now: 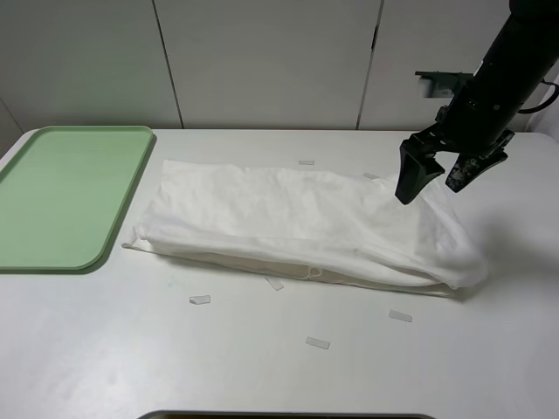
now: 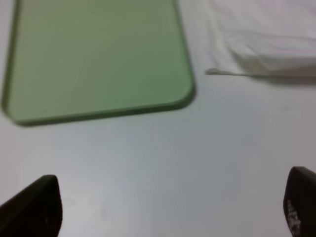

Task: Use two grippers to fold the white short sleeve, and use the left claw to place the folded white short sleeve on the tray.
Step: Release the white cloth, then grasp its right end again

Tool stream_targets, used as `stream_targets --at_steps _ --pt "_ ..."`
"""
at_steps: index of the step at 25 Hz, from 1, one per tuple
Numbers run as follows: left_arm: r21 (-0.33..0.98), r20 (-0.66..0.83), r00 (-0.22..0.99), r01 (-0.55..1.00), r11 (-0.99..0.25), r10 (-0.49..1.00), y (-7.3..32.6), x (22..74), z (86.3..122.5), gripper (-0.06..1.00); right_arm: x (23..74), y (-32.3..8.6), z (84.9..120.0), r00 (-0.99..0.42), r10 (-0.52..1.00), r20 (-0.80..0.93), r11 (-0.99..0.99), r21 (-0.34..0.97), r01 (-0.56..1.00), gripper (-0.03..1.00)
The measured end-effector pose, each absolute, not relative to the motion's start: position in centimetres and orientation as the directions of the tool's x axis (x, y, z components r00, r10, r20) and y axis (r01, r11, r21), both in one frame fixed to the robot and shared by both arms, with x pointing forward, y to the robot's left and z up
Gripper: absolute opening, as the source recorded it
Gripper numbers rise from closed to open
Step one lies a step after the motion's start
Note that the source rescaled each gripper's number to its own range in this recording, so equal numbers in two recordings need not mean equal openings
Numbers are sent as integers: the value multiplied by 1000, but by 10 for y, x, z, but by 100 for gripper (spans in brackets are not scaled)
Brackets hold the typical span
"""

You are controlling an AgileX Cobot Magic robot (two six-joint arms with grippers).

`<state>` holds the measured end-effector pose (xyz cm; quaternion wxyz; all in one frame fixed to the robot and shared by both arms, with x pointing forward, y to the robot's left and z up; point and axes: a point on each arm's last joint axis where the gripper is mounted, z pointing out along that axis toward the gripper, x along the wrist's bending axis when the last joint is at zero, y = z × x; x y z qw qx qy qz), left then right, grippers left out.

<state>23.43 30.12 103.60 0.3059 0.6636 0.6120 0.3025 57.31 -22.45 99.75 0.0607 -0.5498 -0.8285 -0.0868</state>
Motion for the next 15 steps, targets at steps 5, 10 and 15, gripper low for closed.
stream_targets --at_steps 5,10,15 --pt "802 28 -92 597 32 995 300 229 1036 88 574 -224 997 -388 901 193 379 85 922 100" --pt "807 28 -137 588 58 990 299 228 1036 88 577 -224 998 -388 904 182 371 118 921 100" --pt "807 28 -137 588 58 990 299 228 1036 88 578 -224 998 -378 908 181 359 130 924 100"
